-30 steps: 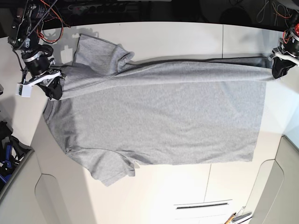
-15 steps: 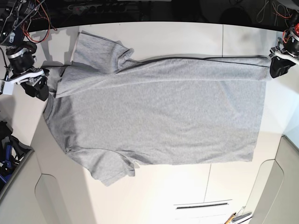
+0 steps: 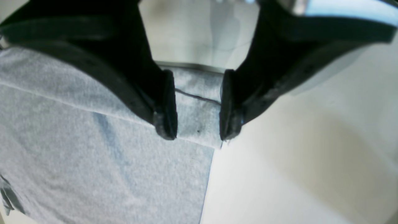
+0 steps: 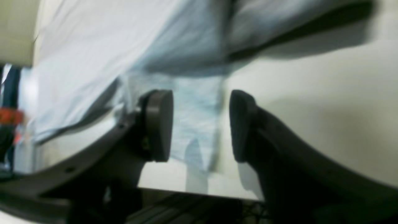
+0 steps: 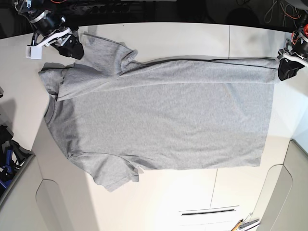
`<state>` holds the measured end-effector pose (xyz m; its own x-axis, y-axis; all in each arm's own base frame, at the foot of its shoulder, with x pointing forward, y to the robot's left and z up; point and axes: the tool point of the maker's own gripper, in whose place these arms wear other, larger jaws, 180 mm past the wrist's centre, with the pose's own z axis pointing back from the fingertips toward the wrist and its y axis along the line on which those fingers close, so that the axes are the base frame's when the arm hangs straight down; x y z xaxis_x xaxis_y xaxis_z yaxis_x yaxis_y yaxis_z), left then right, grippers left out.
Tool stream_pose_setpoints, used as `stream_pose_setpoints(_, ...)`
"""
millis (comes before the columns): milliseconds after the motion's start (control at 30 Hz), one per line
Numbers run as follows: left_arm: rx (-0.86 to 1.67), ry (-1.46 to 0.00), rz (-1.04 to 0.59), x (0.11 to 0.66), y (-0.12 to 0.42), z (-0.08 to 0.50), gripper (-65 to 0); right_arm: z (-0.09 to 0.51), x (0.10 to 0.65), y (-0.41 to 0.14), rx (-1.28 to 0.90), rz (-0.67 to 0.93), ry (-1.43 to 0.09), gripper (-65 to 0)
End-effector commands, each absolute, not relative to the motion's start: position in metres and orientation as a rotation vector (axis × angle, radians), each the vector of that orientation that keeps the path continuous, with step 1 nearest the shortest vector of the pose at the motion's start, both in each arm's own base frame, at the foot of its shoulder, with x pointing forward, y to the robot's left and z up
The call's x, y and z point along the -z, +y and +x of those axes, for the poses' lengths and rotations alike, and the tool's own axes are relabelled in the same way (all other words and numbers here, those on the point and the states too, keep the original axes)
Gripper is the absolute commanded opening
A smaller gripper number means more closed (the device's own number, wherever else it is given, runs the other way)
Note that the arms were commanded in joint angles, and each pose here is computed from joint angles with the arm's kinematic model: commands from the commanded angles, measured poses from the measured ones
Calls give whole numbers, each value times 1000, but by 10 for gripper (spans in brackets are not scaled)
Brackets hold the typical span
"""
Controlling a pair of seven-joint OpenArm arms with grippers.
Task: Fold the T-shirt properly
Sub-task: 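Release the hem with the right gripper and regrasp the shirt edge nearby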
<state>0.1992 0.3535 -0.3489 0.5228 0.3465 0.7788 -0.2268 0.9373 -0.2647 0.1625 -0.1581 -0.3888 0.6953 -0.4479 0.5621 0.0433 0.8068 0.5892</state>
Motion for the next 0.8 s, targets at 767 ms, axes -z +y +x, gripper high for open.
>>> stream_pose_setpoints(767, -318, -999, -133, 336, 356, 206, -392, 165, 409, -155, 360, 431, -763, -355)
